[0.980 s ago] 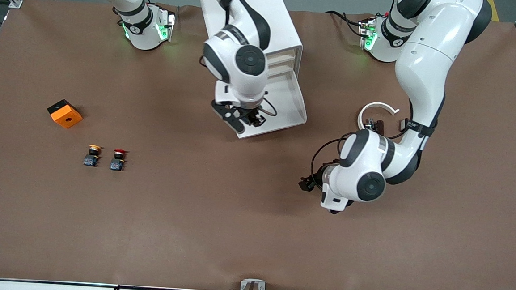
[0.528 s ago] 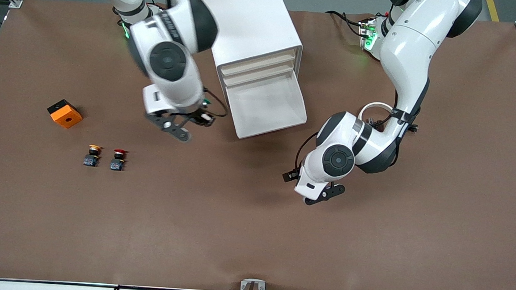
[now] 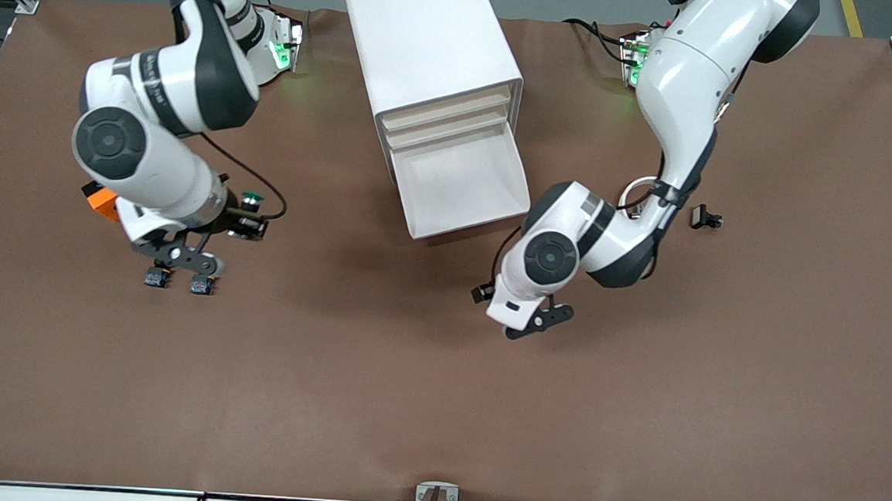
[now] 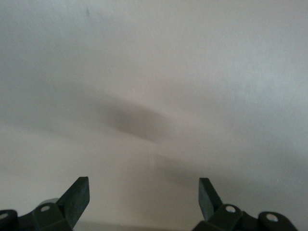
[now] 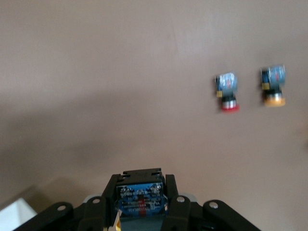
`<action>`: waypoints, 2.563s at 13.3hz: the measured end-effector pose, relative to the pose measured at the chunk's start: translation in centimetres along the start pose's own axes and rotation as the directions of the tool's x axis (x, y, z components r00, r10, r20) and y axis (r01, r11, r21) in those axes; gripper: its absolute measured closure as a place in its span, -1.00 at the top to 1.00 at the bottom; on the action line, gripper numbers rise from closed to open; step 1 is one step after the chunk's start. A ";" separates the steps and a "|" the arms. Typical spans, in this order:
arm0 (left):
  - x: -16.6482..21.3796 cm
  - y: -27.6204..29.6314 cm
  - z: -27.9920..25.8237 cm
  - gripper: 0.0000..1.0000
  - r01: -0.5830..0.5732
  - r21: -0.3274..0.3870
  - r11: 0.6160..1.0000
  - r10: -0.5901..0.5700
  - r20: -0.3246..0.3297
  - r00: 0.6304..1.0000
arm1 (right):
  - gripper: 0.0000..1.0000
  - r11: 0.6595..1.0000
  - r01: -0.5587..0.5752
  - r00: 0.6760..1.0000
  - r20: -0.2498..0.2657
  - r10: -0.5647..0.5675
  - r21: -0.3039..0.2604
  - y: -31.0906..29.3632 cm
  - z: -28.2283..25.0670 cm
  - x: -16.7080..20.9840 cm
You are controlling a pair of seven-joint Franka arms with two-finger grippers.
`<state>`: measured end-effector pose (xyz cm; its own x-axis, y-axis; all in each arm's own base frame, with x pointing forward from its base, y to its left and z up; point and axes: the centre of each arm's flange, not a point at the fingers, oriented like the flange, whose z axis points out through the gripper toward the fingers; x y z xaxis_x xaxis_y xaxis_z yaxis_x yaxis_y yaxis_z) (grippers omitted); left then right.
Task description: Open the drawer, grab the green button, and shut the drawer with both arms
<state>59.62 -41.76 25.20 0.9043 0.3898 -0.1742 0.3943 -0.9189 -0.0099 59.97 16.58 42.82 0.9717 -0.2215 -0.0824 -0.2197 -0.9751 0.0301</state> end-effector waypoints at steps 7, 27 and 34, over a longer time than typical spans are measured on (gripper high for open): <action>-5.1 2.1 2.9 1.00 -0.021 0.047 0.999 0.020 0.020 1.000 | -0.16 0.995 0.100 0.987 -0.132 -0.096 0.028 3.5 15.5 2.2; -19.5 5.2 5.2 1.00 0.006 0.089 0.996 -0.029 0.252 0.967 | -0.16 0.993 0.103 0.988 -0.120 -0.096 0.052 6.5 24.1 1.8; -22.2 5.2 6.6 1.00 -0.003 0.134 0.991 -0.045 0.352 0.935 | 0.97 0.994 0.097 0.988 -0.126 -0.090 0.056 6.6 23.9 2.0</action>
<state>40.48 -55.58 22.57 0.7699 0.3847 -0.5091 0.3664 -0.9197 -0.1409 58.40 9.49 19.08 0.9906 -0.1300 0.0415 -0.1286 -0.9911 -0.0341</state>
